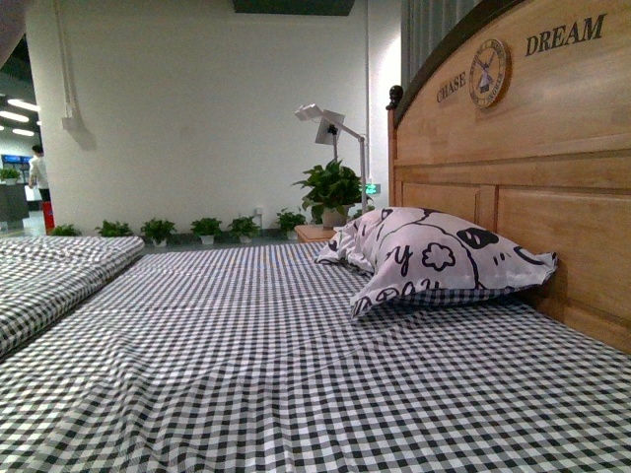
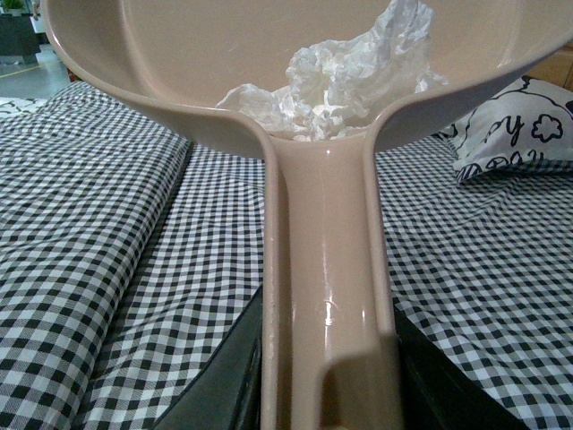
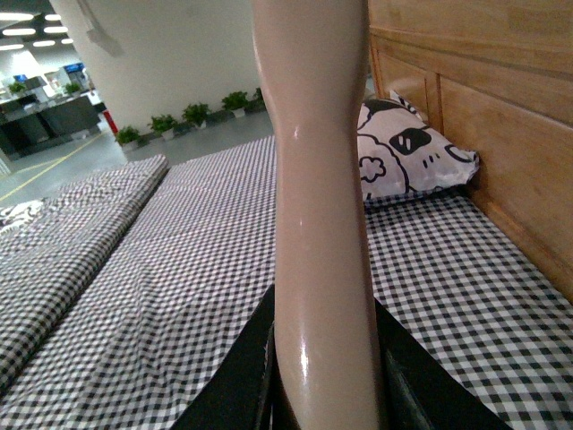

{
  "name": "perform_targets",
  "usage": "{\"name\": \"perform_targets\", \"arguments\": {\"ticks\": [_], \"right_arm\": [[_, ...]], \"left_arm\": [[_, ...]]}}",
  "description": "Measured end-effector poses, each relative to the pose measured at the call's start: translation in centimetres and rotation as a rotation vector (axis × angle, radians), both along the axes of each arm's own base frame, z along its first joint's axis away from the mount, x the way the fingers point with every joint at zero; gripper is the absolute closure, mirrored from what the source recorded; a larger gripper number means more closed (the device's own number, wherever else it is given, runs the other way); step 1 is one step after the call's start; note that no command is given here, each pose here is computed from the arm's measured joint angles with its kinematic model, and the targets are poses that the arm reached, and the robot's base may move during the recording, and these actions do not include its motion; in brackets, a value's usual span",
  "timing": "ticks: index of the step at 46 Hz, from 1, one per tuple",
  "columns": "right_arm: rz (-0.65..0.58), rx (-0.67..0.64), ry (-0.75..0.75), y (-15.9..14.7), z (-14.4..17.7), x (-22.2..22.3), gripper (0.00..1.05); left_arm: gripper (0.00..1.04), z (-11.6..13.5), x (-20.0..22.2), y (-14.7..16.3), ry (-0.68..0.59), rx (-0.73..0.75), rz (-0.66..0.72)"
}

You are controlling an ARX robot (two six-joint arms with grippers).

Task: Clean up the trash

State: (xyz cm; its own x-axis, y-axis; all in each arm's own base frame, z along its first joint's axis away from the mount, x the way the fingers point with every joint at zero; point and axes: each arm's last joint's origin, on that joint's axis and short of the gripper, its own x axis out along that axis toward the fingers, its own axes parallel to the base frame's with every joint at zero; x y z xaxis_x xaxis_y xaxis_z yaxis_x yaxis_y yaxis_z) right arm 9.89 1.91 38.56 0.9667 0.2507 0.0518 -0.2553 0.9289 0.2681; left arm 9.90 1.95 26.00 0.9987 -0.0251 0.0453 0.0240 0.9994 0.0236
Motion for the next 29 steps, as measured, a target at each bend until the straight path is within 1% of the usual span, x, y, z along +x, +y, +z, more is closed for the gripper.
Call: {"name": "perform_targets", "arguments": {"ticks": [29], "right_arm": [[0.000,0.000,0.000,0.00,0.00,0.00,0.84]], "left_arm": [[0.78,0.00,0.00,0.00,0.000,0.000,0.000]]}}
